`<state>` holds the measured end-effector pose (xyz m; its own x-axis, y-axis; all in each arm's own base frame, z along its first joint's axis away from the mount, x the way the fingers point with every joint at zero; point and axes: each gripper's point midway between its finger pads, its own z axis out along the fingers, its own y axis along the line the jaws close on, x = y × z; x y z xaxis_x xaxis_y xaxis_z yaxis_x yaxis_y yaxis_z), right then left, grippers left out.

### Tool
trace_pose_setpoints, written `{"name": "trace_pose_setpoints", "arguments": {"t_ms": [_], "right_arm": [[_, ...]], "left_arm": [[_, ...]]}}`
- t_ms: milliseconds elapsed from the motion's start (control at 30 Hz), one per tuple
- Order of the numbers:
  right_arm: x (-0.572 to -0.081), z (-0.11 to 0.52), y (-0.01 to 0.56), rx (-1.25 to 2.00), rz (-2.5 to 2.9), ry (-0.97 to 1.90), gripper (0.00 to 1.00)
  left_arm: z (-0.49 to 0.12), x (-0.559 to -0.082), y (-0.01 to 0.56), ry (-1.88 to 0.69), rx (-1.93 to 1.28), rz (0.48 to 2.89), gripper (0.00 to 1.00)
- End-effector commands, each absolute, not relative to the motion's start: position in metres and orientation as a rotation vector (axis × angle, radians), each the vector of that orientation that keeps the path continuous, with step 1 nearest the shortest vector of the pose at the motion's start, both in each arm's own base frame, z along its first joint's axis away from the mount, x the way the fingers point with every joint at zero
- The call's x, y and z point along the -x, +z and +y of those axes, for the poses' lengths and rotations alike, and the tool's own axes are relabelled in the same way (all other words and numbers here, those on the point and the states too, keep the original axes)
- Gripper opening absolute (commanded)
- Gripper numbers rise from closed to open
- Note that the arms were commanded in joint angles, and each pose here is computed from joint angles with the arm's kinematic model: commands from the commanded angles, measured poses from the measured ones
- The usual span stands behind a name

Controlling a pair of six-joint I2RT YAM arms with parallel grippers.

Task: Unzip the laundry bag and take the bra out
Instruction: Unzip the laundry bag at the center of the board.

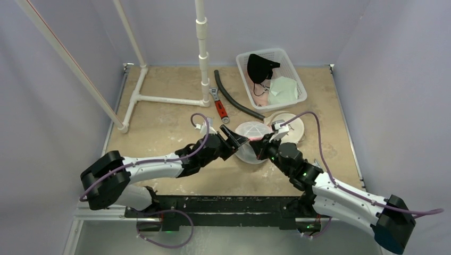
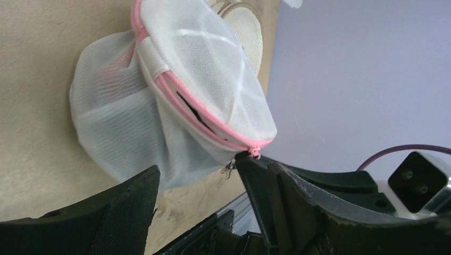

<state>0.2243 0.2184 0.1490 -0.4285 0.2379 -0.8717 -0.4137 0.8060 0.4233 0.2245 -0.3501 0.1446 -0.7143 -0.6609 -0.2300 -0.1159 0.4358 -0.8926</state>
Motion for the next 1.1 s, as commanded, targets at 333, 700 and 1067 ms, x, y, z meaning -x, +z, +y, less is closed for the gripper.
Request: {"name": "trace_pose_setpoints", "arguments": {"t_ms": [333,700,1067], "right_arm": [[-0.219,0.222,0.149,0.176,1.869,0.745,0.0],[-0.217,0.223,0.15,0.192,1.865,0.75,0.0],[-0.239,0.22,0.157,0.123,1.858,0.646,0.0]], "left_arm": [[-0.382,-0.264,0.166,-1.404,0.753,2.025,0.54],[-0.367,-0.28,0.163,-1.359,0.704,2.022,0.0],[-0.322,-0.274,0.161,-1.336,0.427,2.132,0.0]]}}
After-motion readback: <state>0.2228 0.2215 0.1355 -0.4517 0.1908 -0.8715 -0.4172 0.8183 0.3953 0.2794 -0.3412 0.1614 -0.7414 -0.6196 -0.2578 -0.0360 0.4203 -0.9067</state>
